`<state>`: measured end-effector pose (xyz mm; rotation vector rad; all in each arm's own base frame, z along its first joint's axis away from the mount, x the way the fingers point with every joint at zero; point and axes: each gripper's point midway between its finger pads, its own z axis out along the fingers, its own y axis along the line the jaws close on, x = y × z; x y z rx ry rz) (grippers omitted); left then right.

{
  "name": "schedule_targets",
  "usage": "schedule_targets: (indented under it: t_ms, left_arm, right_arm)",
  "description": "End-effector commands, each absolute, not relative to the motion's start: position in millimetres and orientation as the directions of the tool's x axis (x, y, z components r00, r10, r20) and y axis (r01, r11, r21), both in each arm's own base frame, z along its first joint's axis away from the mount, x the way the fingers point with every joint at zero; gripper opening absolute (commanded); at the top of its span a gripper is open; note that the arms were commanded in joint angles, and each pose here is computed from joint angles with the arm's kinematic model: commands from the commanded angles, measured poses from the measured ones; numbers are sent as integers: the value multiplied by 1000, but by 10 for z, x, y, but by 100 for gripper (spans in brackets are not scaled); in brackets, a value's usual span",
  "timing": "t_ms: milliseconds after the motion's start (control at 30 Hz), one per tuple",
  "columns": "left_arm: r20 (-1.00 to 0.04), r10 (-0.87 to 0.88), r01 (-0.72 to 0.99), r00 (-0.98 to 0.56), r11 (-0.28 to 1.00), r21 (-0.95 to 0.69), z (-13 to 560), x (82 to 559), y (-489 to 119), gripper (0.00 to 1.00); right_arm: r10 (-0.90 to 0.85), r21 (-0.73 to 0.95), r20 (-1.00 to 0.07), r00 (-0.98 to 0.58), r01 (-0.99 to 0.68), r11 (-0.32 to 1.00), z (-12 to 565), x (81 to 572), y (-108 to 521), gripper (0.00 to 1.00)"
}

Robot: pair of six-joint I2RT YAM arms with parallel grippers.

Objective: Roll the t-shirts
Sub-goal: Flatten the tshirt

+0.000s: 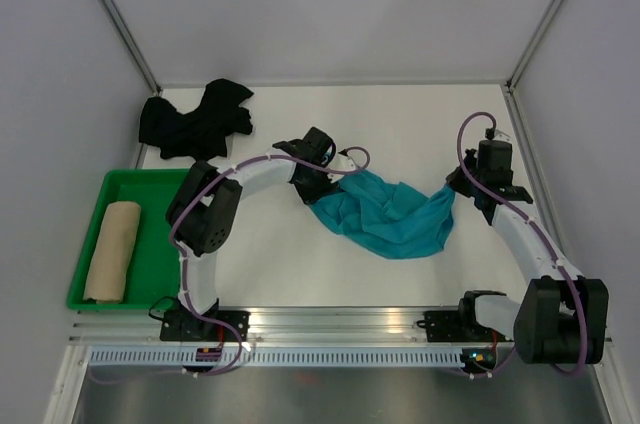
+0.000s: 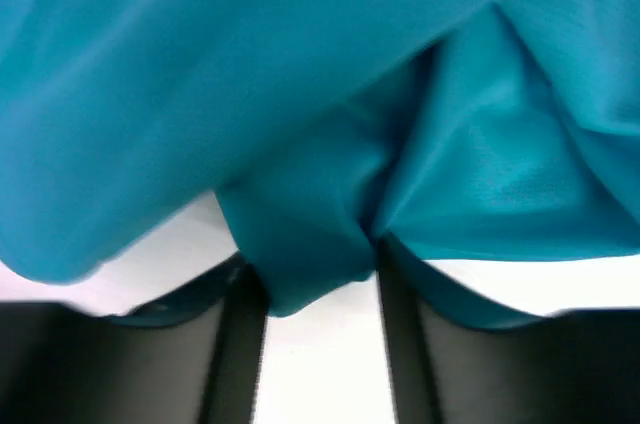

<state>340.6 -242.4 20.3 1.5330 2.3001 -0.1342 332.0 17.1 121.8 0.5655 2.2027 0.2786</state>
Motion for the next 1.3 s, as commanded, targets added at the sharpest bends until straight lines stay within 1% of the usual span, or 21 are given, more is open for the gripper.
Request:
schedule_targets:
  t_ms: [0, 33, 67, 167, 200, 233, 267, 300, 333, 367, 400, 467, 500, 567, 667, 700, 767, 800, 900, 1067, 1267]
  left_arm:
    - [-411, 866, 917, -285, 371, 144, 270, 3531, -2582, 47]
    - [-420, 862, 916, -285, 373, 144, 299, 3536, -2603, 9]
    - [-429, 853, 907, -297, 393, 153, 353, 3583, -2594, 3]
    - [-492, 812, 859, -313, 463, 218, 741, 3845, -2554, 2]
    - [-519, 788, 819, -332, 514, 255, 954, 4009, -2413, 2]
    - [-548, 764, 787, -342, 552, 277, 1139, 4125, -2339, 2]
    - [-595, 725, 734, -346, 605, 311, 1447, 4347, -2191, 2]
    - [-615, 708, 691, -347, 636, 342, 1649, 4461, -2063, 2]
    - [-676, 671, 641, -305, 670, 375, 2114, 4569, -1984, 2]
    - [-702, 644, 594, -305, 705, 388, 2330, 4673, -1774, 2]
    - [-727, 625, 566, -284, 722, 399, 2549, 4710, -1689, 2]
    - [-783, 586, 489, -209, 756, 435, 3158, 4754, -1486, 2]
    - [-793, 582, 475, -181, 758, 448, 3317, 4738, -1452, 2]
    - [-804, 584, 442, -116, 755, 484, 3666, 4649, -1377, 2]
    - [-810, 582, 470, -78, 738, 485, 3765, 4465, -1395, 2]
    - [-809, 582, 472, -80, 737, 484, 3754, 4416, -1381, 2]
    - [-792, 598, 484, -119, 732, 480, 3551, 4340, -1326, 2]
    - [-793, 598, 470, -113, 736, 488, 3604, 4248, -1275, 2]
    - [-787, 605, 476, -122, 731, 488, 3544, 4042, -1197, 2]
    - [-780, 613, 476, -125, 727, 495, 3631, 3884, -1128, 2]
    - [-768, 623, 451, -150, 734, 508, 3605, 3945, -1066, 2]
  right_arm:
    - [496, 420, -712, -497, 265, 868, 1480, 3556, 178, 0]
    - [499, 430, -716, -488, 255, 866, 1542, 3618, 191, 0]
    - [509, 444, -717, -476, 252, 860, 1591, 3666, 200, 0]
    - [517, 503, -732, -444, 159, 849, 1974, 3939, 332, 1]
    - [519, 525, -759, -394, 102, 845, 2339, 4094, 369, 0]
    - [525, 540, -761, -382, 76, 838, 2470, 4198, 403, 0]
    - [525, 556, -770, -363, 25, 831, 2685, 4270, 466, 0]
    - [523, 555, -801, -291, -32, 831, 3150, 4377, 468, 0]
    - [519, 550, -812, -265, -54, 833, 3338, 4448, 474, 0]
    - [517, 544, -824, -233, -72, 836, 3551, 4478, 463, 0]
    - [507, 525, -848, -152, -124, 842, 4021, 4497, 457, 0]
    - [499, 506, -862, -86, -174, 845, 4401, 4473, 470, 0]
    - [497, 489, -868, -23, -217, 845, 4700, 4423, 486, 0]
    - [498, 475, -866, 29, -262, 840, 4944, 4300, 510, 0]
    - [503, 478, -864, 31, -261, 838, 4907, 4102, 513, 0]
    - [507, 496, -862, -4, -211, 842, 4644, 4109, 467, 0]
    - [509, 507, -860, -20, -131, 852, 4442, 3924, 370, 0]
    - [514, 515, -857, -39, -33, 857, 4159, 3910, 242, 0]
    - [481, 481, -875, -50, 20, 877, 3989, 3674, 158, 0]
    - [448, 449, -893, -35, -32, 893, 4203, 3470, 219, 0]
    - [453, 456, -889, -65, -67, 887, 4250, 3517, 295, 0]
